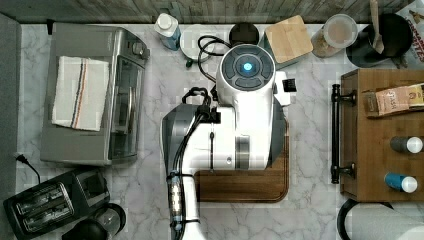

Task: Open the drawer.

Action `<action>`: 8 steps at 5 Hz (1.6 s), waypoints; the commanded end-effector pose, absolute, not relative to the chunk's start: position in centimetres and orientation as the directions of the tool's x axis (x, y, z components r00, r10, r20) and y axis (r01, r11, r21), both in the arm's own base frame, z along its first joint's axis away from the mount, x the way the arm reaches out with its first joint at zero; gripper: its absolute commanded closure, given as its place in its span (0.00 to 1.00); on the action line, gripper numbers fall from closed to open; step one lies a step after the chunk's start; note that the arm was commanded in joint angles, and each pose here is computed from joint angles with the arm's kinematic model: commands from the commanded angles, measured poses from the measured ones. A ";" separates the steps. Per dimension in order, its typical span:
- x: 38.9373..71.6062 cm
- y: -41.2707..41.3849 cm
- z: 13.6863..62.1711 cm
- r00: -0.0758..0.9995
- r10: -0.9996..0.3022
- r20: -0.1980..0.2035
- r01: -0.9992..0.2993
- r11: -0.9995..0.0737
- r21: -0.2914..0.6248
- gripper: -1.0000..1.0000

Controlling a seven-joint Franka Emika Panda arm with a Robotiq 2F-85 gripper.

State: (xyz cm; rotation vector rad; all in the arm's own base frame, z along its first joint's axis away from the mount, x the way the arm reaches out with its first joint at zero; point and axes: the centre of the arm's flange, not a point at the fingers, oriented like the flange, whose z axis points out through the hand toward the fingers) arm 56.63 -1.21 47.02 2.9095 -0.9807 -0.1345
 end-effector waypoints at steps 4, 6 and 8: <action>51.5 -9.7 43.9 0.981 -0.193 0.012 -0.193 -0.972 0.133 0.00; 49.7 -17.8 42.0 0.992 -0.066 0.104 -0.082 -0.983 0.163 0.00; 49.1 -22.0 39.3 0.991 -0.029 0.129 -0.053 -0.982 0.181 0.00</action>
